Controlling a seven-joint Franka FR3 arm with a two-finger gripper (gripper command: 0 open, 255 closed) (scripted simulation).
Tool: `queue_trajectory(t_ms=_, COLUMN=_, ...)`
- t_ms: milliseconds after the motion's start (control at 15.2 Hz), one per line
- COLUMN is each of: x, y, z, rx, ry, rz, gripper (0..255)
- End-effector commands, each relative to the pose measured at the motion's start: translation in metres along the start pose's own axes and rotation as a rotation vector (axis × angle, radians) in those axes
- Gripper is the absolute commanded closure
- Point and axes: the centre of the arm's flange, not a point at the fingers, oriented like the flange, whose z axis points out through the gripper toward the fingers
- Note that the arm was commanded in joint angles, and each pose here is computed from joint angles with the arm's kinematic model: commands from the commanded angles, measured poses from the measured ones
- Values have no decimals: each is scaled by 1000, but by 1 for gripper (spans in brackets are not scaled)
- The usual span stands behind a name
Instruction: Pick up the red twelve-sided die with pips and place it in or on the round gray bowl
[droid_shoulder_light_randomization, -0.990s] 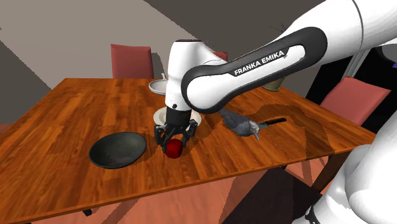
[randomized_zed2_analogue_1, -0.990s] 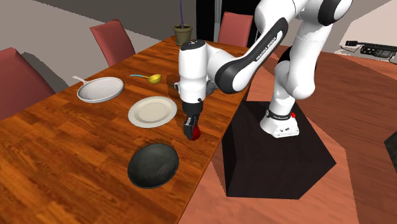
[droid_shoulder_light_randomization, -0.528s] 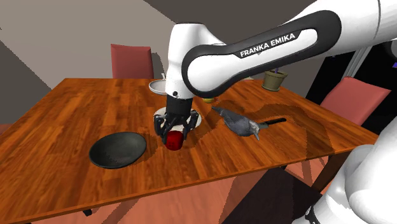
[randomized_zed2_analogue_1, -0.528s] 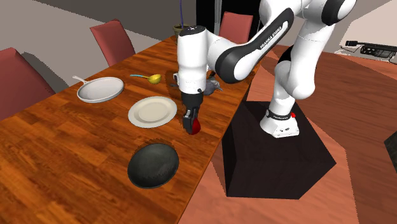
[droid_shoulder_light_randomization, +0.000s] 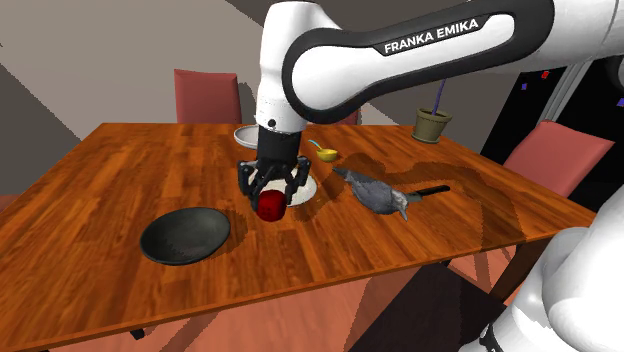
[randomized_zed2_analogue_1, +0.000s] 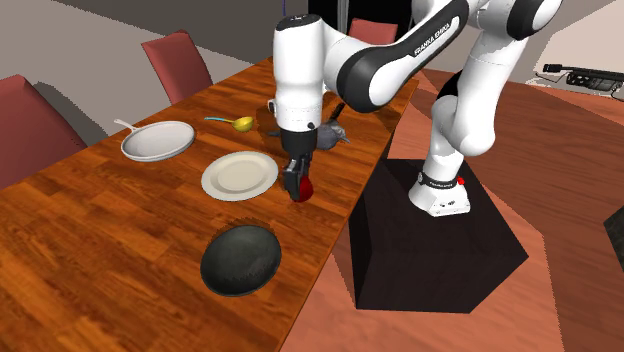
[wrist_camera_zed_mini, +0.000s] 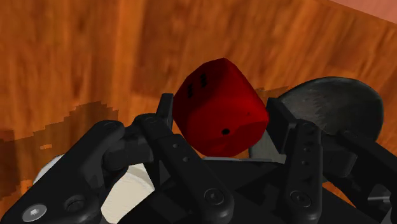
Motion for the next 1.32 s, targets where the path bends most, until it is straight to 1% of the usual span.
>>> queue_trajectory(t_ms=0, x=9, y=-17, z=-1, rx=0, ry=0, rz=0, gripper=255)
queue_trajectory(t_ms=792, x=88, y=-154, z=5, rx=0, ry=0, rz=0, gripper=255)
queue_trajectory(t_ms=858, x=91, y=-158, z=5, rx=0, ry=0, rz=0, gripper=255)
queue_trajectory(t_ms=1254, x=90, y=-156, z=36, rx=0, ry=0, rz=0, gripper=255)
